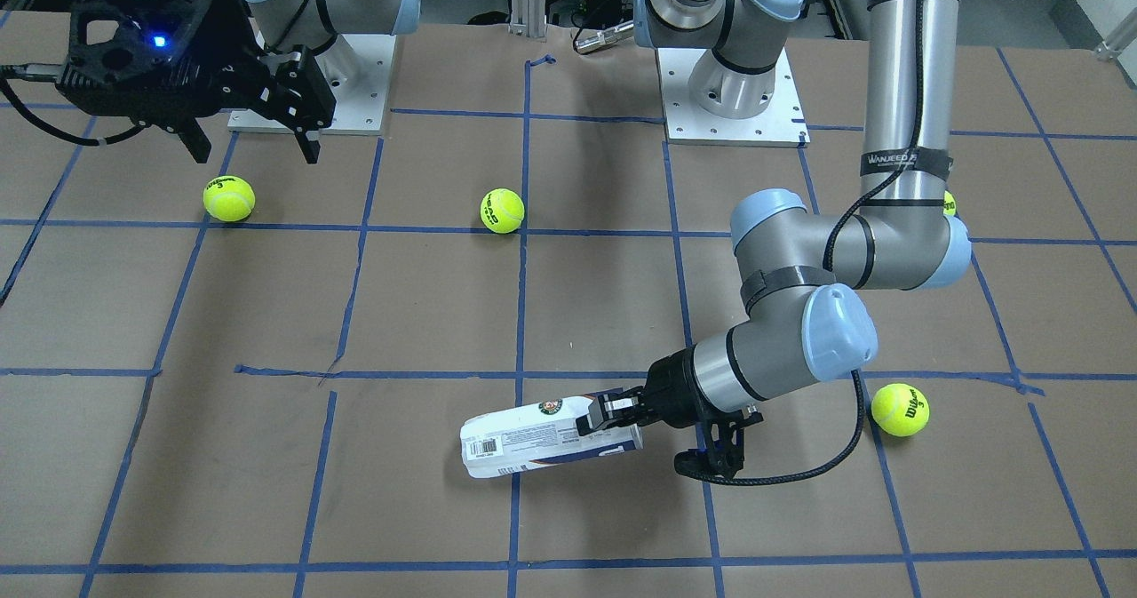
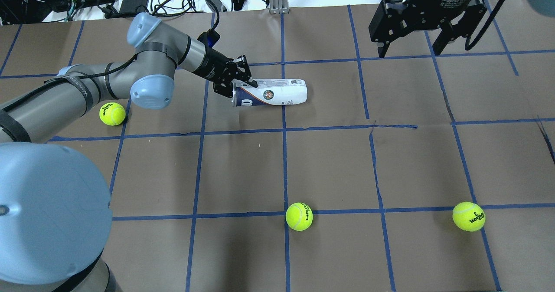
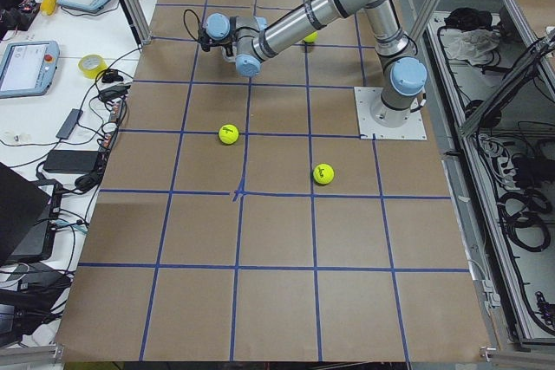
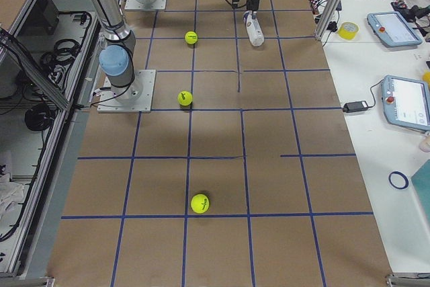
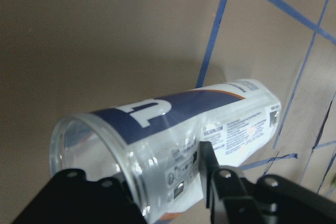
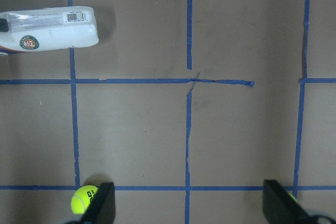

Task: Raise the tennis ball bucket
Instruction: 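Lift the can with the left gripper and tilt it upright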

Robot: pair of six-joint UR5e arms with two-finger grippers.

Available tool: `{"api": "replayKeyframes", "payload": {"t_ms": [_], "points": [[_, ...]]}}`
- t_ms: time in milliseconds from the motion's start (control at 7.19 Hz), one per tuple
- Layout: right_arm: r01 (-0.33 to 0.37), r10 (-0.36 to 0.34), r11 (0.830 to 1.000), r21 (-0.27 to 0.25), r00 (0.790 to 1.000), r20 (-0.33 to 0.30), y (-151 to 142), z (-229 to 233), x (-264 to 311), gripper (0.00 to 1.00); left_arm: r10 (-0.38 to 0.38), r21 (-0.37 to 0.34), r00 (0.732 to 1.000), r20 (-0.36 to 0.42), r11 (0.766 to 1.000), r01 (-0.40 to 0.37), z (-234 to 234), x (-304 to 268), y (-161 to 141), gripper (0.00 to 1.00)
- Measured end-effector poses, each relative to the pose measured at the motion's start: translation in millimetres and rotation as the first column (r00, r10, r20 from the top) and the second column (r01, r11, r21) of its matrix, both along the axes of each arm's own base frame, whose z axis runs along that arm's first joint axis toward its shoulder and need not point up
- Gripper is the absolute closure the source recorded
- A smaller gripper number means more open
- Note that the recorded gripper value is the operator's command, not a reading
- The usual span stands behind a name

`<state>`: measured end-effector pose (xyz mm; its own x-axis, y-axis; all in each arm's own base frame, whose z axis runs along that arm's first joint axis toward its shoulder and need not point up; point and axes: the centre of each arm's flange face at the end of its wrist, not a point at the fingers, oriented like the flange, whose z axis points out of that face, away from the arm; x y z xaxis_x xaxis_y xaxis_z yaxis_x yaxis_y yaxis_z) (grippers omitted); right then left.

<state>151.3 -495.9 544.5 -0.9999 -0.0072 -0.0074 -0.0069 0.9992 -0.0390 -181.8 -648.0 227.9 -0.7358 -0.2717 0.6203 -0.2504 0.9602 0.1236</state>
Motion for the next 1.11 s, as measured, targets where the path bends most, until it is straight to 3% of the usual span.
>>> {"api": "replayKeyframes", "payload": {"t_ms": [278,557,696,835,1113], "points": [[0.002,-0.002,1.000,0.000,1.000,0.000,0.0,0.0,-0.2,0.00,0.113,0.014,0.992,0.058,0.993,-0.114,66.0,7.4,-24.3,1.00],[0.003,-0.003,1.000,0.000,1.000,0.000,-0.1,0.0,-0.3,0.00,0.178,-0.019,0.961,0.210,0.984,-0.178,149.9,12.8,-42.0,1.00],[0.003,-0.003,1.000,0.000,1.000,0.000,-0.1,0.0,-0.3,0.00,0.175,-0.055,0.940,0.294,0.985,-0.166,172.9,4.4,-41.3,1.00],[0.003,-0.003,1.000,0.000,1.000,0.000,-0.1,0.0,-0.3,0.00,0.132,-0.104,0.907,0.400,0.990,-0.098,180.1,-12.5,-37.4,1.00],[0.003,-0.003,1.000,0.000,1.000,0.000,-0.1,0.0,-0.3,0.00,-0.037,-0.137,0.806,0.591,0.980,0.145,168.2,-56.3,-24.3,1.00]]}}
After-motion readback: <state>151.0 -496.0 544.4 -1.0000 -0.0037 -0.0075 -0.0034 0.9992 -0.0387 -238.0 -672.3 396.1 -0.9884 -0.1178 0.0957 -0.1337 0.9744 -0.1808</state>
